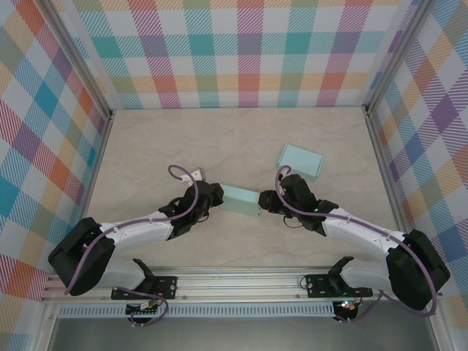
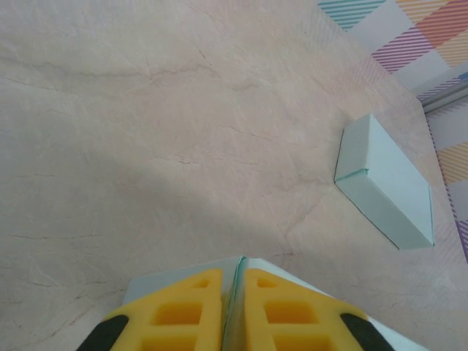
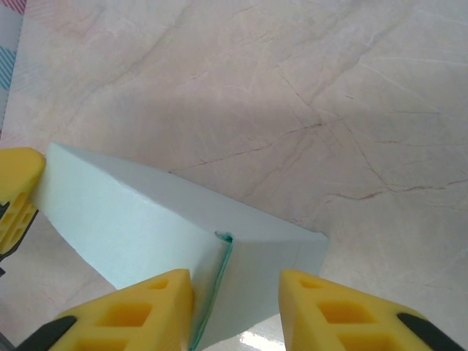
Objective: Fold the paper box
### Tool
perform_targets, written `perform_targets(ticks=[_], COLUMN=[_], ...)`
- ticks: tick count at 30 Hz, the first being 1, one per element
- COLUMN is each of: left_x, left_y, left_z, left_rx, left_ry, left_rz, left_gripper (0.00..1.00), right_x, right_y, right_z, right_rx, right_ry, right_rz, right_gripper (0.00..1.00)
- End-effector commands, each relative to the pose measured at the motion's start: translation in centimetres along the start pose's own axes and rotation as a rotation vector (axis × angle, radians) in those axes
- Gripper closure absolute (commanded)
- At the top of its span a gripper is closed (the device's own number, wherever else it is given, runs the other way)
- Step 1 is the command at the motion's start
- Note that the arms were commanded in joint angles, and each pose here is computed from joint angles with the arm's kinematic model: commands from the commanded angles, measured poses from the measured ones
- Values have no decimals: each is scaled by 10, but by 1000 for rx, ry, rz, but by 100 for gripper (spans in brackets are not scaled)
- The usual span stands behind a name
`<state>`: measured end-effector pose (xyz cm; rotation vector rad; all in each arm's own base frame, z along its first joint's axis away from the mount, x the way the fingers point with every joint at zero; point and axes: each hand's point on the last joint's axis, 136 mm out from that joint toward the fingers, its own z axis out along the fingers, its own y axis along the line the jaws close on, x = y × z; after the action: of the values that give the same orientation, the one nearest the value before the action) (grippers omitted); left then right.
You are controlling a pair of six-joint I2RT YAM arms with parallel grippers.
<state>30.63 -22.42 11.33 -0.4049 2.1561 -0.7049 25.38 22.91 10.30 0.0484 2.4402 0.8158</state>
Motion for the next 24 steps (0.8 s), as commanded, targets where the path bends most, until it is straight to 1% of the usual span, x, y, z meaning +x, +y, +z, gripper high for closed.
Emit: perform_targets(ticks=[1,4,6,8,11,13,19,24], left_x=[62,68,71,75,77,76,67,43], left_y=[84,90,95,100,104,103,87,60], left_z=[-4,-4,-4,-5,-6,-6,-2,-6], left_rx=[-258,-266,-274,-282,-290,-288,-245,-195], left_ry=[204,217,224,229,231,230,211,162], left_rz=[100,97,89,83,79,79,100,167], left_gripper=[92,95,97,100,100,100,100,100], right_x=[65,66,68,69,70,68,60,54], right_y=[-60,-59,-60,-60,-61,-60,-55,-49], right_z=[8,12,15,17,18,19,22,24], right_rx=[187,180,186,183,178,169,149,140], right_ry=[221,228,235,241,237,229,204,201], right_rz=[5,1,3,4,-4,-23,-79,-112], right_gripper=[68,71,76,77,80,81,82,80])
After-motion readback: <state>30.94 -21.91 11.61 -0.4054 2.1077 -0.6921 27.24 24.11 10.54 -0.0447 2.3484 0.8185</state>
